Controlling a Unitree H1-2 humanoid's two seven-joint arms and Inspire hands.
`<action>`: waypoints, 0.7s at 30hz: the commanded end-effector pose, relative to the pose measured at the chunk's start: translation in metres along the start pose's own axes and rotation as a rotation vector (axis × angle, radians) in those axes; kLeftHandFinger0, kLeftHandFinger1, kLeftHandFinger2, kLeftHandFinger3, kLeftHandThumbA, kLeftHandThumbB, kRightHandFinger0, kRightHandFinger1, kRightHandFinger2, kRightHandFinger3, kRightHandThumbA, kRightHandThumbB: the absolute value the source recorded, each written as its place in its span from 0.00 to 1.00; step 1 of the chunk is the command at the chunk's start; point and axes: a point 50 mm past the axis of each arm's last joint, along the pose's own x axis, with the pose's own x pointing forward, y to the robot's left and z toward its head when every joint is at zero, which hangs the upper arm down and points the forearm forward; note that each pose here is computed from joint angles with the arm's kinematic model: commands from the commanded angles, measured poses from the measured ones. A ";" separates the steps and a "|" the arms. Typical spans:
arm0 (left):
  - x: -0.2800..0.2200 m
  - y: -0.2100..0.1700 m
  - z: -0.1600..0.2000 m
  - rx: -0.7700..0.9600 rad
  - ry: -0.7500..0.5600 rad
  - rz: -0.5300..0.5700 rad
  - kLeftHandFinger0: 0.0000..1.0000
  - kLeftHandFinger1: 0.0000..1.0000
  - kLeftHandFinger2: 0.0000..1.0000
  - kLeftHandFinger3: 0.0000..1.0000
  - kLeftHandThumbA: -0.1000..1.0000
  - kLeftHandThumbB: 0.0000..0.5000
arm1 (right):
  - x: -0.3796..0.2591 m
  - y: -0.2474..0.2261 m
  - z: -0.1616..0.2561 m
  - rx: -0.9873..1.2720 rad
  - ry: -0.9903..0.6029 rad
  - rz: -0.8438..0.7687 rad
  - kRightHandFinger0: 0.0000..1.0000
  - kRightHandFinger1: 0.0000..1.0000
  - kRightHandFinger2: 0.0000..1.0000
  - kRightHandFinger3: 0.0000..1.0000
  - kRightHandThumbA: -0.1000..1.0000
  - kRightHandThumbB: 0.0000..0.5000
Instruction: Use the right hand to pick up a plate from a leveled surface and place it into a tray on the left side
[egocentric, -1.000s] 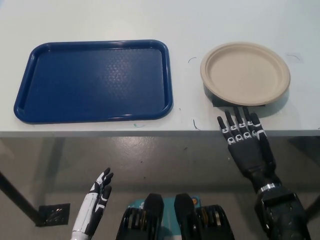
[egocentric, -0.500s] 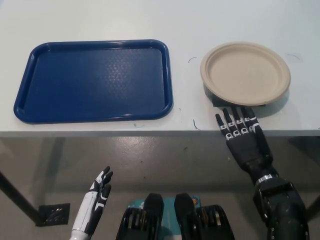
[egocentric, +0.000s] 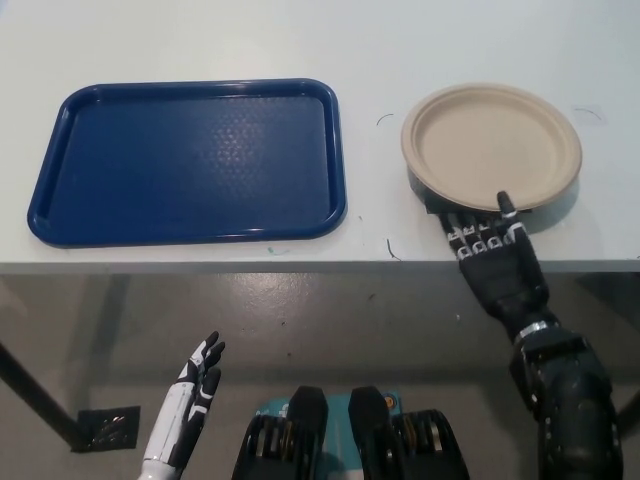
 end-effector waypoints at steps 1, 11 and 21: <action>0.006 0.003 0.010 -0.009 -0.061 0.011 1.00 1.00 1.00 1.00 1.00 0.20 | 0.020 0.030 0.009 -0.043 -0.040 0.094 1.00 1.00 1.00 1.00 1.00 0.86; 0.003 0.002 0.010 -0.004 -0.060 0.014 1.00 1.00 1.00 1.00 1.00 0.17 | 0.039 0.037 0.011 -0.235 -0.026 -0.355 0.00 0.00 0.28 0.34 0.87 0.44; 0.004 0.004 0.009 -0.012 -0.064 0.011 1.00 1.00 1.00 1.00 1.00 0.15 | 0.033 0.028 0.007 -0.186 0.018 -0.406 0.00 0.19 0.53 0.82 0.49 0.00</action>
